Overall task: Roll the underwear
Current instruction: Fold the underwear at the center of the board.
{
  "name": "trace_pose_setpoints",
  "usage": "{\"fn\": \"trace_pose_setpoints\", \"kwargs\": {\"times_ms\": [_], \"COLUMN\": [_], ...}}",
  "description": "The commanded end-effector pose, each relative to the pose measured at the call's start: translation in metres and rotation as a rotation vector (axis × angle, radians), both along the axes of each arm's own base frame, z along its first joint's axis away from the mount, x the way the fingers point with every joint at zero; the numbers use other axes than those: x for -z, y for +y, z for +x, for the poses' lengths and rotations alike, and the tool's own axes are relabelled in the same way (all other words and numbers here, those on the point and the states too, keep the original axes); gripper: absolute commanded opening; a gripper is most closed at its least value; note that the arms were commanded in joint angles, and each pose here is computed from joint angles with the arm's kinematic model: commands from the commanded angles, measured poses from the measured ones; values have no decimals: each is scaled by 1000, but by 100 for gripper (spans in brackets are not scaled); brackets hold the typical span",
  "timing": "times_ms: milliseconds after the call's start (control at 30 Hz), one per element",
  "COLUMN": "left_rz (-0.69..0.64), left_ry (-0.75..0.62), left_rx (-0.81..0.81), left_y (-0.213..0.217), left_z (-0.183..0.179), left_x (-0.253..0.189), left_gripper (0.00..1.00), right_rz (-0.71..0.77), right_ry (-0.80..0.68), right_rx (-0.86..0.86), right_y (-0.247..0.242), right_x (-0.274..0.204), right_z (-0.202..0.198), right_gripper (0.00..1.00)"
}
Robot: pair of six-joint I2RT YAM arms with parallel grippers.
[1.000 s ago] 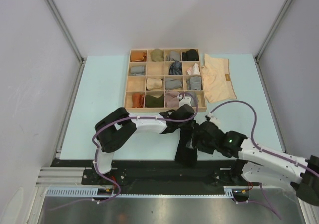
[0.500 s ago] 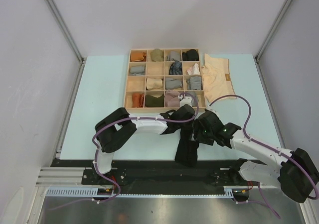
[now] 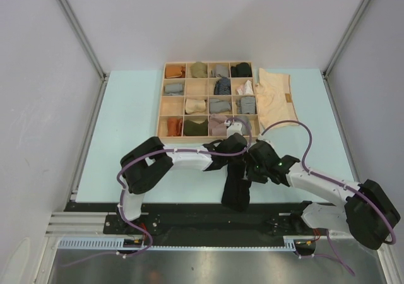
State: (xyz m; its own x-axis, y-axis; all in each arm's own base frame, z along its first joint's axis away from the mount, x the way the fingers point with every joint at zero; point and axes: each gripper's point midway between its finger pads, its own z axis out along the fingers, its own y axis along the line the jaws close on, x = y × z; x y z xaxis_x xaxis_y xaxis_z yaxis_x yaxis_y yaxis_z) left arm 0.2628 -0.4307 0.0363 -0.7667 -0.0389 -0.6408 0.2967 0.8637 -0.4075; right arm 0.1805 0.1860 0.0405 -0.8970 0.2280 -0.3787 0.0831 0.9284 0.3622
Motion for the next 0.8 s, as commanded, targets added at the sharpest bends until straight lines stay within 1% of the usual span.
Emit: {"fn": "trace_pose_setpoints", "kwargs": {"times_ms": [0,33,67,100,233,267,333,400,500,600,633,667,700,733,767], "left_rz": [-91,-91,-90,-91,-100,-104,-112,-117,-120,-124,-121,-108,-101,-94,-81], "left_ry": [-49,-50,-50,-53,-59,-61,-67,-69,-45,-42,-38,-28,-27,-27,-18], "left_rx": [65,67,68,69,77,80,93,103,122,128,132,132,131,125,120], "left_y": [-24,-25,-25,-25,-28,-29,-32,-35,-40,-46,-47,-47,-46,-45,-42], "left_z": [-13,-14,-14,-15,-18,-19,-23,-25,-31,-31,-32,-33,-32,-32,-33], "left_x": [-46,-47,-47,-48,-53,-54,-57,-59,-52,-48,-45,-38,-36,-32,-24], "left_gripper": [0,0,0,0,0,0,0,0,0,0,0,0,0,0,0], "right_rz": [-45,-44,-42,-43,-32,-29,-24,-20,-14,-14,-17,-14,-14,-5,0], "right_ry": [-18,-15,-14,-11,-16,-20,-30,-36,-35,-34,-32,-33,-27,-39,-39], "right_rx": [51,51,52,54,61,61,63,64,60,62,60,60,57,55,59], "right_y": [-12,-12,-12,-12,-12,-12,-11,-11,-10,-10,-11,-11,-11,-11,-12], "right_x": [14,16,16,17,17,16,15,15,17,17,17,16,16,12,10], "right_z": [10,10,10,9,9,9,11,12,12,11,10,10,8,9,8], "right_gripper": [40,39,34,32,27,24,22,17,9,5,5,7,11,25,34]}}
